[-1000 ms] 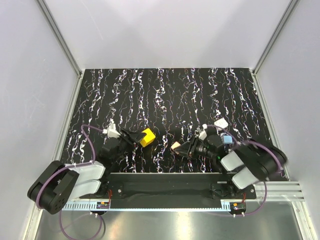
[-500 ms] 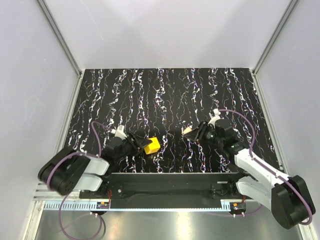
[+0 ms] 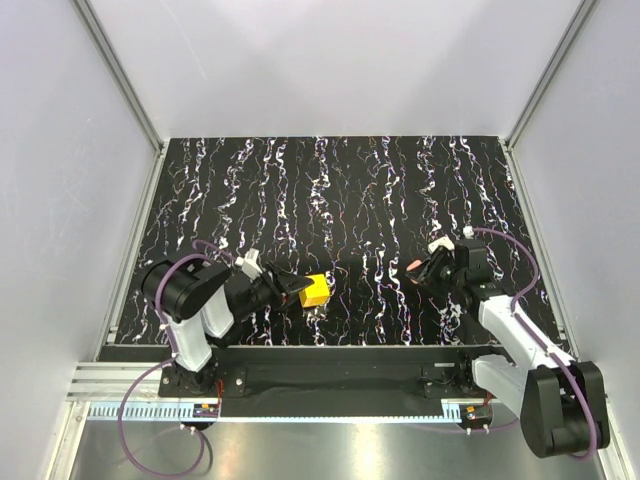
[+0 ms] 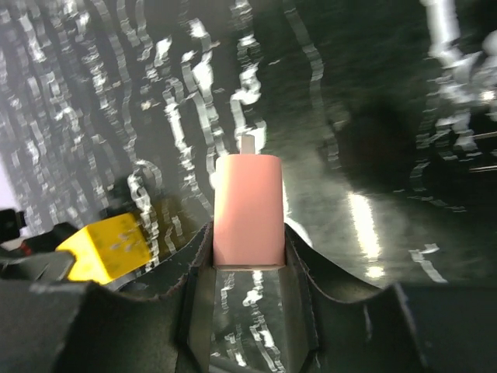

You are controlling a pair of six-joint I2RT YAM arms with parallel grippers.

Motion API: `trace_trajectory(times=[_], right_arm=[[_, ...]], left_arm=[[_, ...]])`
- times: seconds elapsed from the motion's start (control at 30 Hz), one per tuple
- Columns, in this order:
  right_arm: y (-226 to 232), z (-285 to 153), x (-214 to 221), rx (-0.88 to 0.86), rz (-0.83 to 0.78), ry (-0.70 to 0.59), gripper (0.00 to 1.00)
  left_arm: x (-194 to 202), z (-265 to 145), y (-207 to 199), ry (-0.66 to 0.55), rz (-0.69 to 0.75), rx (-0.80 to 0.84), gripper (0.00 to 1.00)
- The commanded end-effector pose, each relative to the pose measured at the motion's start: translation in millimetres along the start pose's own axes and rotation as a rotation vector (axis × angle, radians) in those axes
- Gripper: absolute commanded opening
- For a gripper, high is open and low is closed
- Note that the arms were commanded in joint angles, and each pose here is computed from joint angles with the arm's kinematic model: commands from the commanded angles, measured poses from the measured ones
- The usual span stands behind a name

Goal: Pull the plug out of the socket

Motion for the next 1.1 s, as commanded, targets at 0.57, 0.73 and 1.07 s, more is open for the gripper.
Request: trace_trajectory(times=[0.57, 0.73, 1.07], right_arm=[[-11, 9, -34, 0.019, -0.017, -0.01, 0.0], [-11, 8, -33, 0.016, -0.028, -0.015, 0.0], [-7, 10, -40, 0.014, -0.031, -0.031, 0.0]], left_arm=[[30, -43, 41, 0.051, 0.091, -0.166, 0.99], [28, -38, 55, 0.081, 0.14, -0.316, 0.99], [14, -32, 54, 0.08, 0.193, -0.437, 0.99]])
Point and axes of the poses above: each gripper's point midway between its finger pads, its own z axis out along the fingers, its own y axis along the line the jaws close on, x = y × z, the point moved 4 cm from there along -z, back along the fingers, and after that the axes turned 10 degrees about z, right-handed, at the moved point
